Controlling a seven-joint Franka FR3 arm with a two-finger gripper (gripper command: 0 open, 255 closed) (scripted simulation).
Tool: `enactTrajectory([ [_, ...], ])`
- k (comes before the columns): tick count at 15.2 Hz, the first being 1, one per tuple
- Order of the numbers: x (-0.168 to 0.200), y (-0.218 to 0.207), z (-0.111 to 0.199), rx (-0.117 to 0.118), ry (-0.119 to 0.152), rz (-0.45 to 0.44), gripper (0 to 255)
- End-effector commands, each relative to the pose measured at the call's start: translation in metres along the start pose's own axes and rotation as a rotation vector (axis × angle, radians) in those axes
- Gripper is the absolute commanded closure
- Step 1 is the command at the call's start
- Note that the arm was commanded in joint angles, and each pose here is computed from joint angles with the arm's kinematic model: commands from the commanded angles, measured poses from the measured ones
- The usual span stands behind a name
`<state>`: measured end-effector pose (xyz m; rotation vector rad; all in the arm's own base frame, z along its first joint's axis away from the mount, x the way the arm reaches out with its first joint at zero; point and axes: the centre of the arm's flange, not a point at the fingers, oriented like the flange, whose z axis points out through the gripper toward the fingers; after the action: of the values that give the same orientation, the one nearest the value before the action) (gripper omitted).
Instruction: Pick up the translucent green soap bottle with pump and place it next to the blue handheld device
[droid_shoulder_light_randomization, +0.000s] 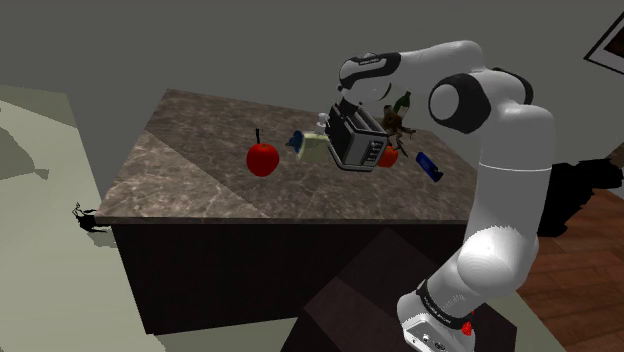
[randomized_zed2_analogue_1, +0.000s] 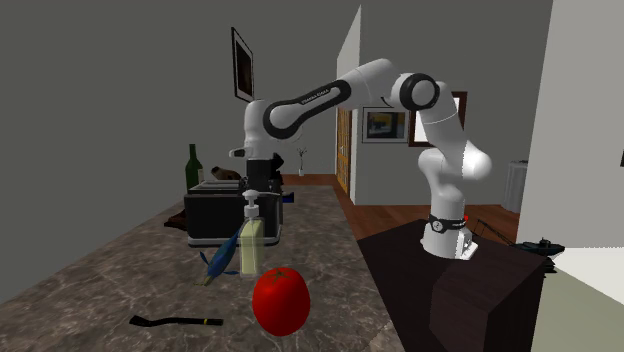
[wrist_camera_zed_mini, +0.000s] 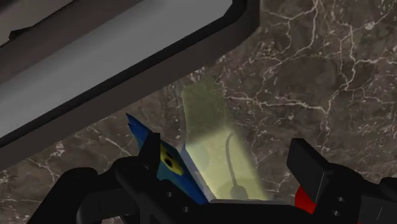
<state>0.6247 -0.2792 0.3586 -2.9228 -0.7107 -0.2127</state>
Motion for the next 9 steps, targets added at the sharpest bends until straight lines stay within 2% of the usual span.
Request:
enactTrajectory([
  [1,0.002,0.003,0.011,0.000,0.003,-0.004,0],
  [6,0.002,0.003,0.035,0.000,0.003,-0.004,0],
  [9,0.002,0.003,0.035,0.000,0.003,-0.004,0],
])
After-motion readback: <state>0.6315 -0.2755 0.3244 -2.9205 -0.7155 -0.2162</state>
